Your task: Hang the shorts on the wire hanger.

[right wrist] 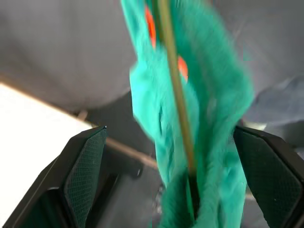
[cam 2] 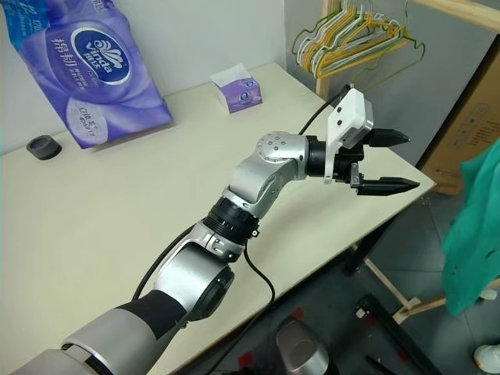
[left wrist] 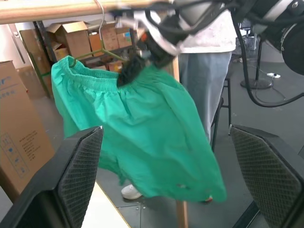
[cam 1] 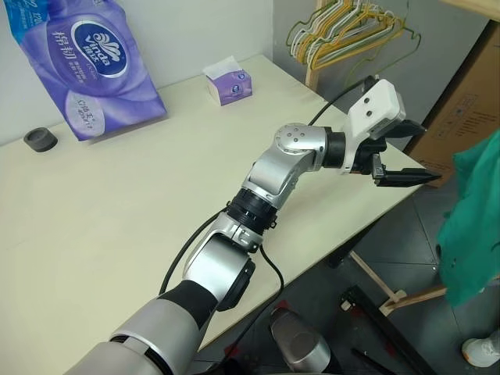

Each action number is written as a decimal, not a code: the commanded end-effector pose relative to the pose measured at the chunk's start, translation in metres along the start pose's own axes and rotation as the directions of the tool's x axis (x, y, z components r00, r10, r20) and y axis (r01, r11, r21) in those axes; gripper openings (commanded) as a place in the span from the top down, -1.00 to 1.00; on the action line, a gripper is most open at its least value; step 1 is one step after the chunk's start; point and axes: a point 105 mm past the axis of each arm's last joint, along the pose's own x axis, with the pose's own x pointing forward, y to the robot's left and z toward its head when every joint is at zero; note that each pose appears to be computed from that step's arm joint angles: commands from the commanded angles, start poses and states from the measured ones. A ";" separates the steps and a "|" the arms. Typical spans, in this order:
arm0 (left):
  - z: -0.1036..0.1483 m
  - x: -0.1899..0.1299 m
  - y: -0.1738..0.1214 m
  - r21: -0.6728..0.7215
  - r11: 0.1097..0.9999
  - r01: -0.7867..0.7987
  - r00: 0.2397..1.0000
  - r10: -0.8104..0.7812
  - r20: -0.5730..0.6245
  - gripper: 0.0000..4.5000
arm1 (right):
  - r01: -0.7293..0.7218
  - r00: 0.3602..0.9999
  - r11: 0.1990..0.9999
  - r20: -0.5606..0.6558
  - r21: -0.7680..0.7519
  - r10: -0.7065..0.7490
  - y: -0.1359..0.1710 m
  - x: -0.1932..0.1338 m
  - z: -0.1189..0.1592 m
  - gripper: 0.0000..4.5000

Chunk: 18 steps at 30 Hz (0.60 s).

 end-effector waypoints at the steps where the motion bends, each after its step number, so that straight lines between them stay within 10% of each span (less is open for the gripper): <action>1: 0.013 0.004 -0.003 0.050 0.998 0.025 1.000 -0.026 0.016 -1.00 | 0.055 0.985 0.997 0.165 -0.051 -0.046 -0.001 -0.019 0.030 -0.98; 11: 0.010 0.001 0.000 0.053 0.998 0.015 1.000 -0.015 -0.001 -1.00 | 0.127 0.900 0.974 0.435 -0.188 -0.033 0.035 -0.036 0.061 -0.98; 18: 0.007 -0.006 0.006 0.061 0.998 -0.029 0.999 0.030 -0.012 -1.00 | 0.001 0.805 0.907 0.539 -0.421 0.249 0.097 -0.049 0.060 -0.98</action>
